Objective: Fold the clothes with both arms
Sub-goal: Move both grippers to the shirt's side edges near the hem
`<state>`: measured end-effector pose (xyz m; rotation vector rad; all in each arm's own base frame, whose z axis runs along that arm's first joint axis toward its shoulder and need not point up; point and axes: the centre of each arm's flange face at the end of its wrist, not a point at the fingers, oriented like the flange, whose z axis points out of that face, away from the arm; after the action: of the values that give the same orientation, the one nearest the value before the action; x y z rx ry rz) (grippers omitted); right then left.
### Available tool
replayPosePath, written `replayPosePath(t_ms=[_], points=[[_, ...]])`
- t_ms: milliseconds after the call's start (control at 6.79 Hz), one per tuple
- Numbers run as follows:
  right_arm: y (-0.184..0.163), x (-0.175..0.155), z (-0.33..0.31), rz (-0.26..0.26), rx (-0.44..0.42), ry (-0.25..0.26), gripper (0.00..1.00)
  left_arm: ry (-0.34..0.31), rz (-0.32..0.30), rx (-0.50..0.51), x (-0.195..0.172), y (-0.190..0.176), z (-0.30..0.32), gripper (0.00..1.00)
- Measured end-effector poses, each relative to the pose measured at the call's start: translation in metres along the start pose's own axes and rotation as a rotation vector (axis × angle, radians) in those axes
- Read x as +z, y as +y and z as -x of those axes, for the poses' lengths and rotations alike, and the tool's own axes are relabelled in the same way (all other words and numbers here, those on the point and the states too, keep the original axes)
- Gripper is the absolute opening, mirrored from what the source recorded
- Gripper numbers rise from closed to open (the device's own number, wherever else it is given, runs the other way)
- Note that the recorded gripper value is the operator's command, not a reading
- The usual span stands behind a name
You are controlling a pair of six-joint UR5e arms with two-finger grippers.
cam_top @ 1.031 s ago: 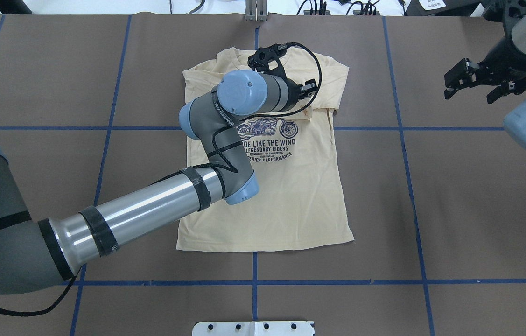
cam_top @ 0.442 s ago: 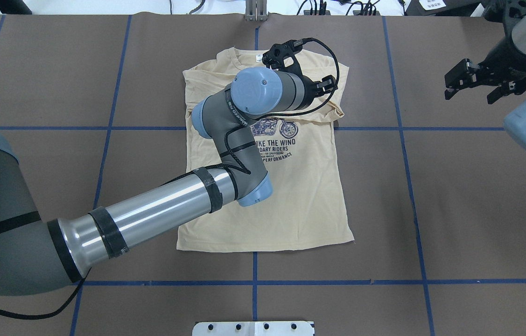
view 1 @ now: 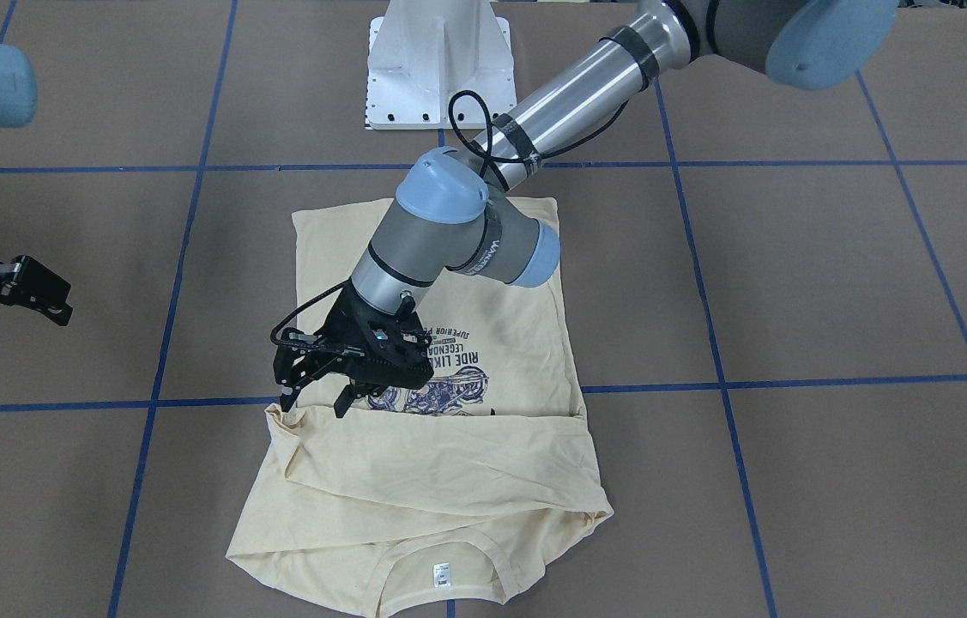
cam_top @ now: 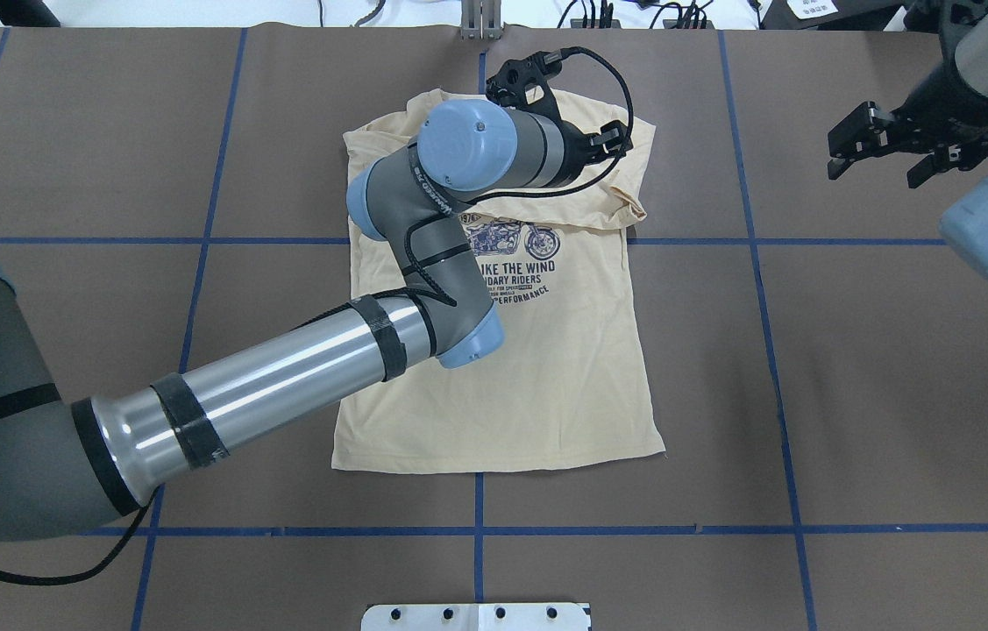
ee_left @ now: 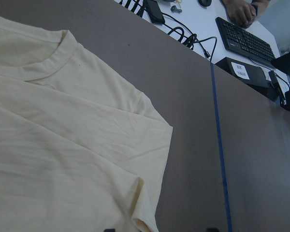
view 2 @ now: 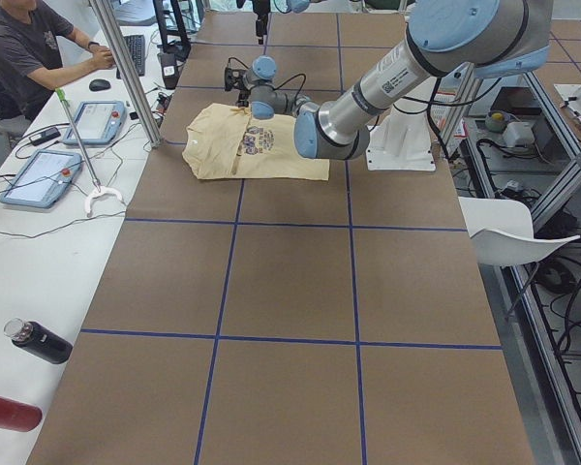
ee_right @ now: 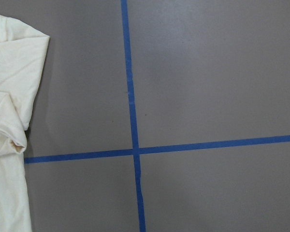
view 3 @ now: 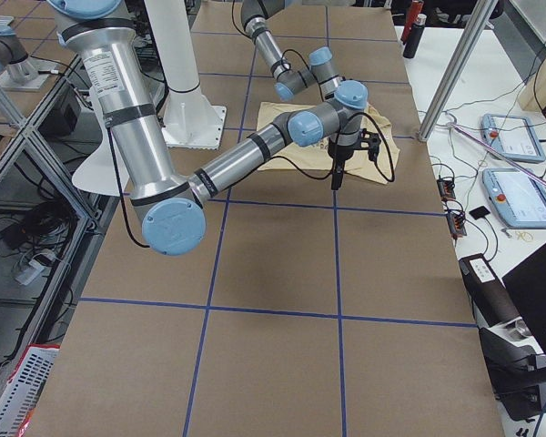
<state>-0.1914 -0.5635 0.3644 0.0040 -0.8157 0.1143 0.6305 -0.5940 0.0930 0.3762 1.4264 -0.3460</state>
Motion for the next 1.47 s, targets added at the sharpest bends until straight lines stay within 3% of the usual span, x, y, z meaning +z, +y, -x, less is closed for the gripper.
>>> replayPosePath(t_ms=[295, 589, 737, 1031, 1179, 1474], points=[[0.005, -0.016, 0.029, 0.025, 0.034, -0.082, 1.00, -0.010, 0.105, -0.007, -0.062, -0.045, 0.055, 0.80], [0.032, -0.031, 0.071, 0.037, 0.055, -0.155, 1.00, -0.083, 0.186, -0.003, -0.138, -0.074, 0.122, 0.88], [0.057, -0.029, 0.094, 0.042, 0.068, -0.206, 1.00, -0.140, 0.213, 0.042, -0.186, -0.068, 0.153, 0.96], [0.112, 0.003, 0.125, 0.056, 0.087, -0.318, 1.00, -0.196, 0.244, 0.133, -0.276, -0.037, 0.212, 0.99], [0.140, 0.027, 0.133, 0.057, 0.089, -0.349, 1.00, -0.201, 0.250, 0.146, -0.304, -0.023, 0.231, 0.99], [0.186, 0.074, 0.144, 0.064, 0.087, -0.329, 1.00, -0.204, 0.278, 0.121, -0.304, 0.019, 0.242, 0.99]])
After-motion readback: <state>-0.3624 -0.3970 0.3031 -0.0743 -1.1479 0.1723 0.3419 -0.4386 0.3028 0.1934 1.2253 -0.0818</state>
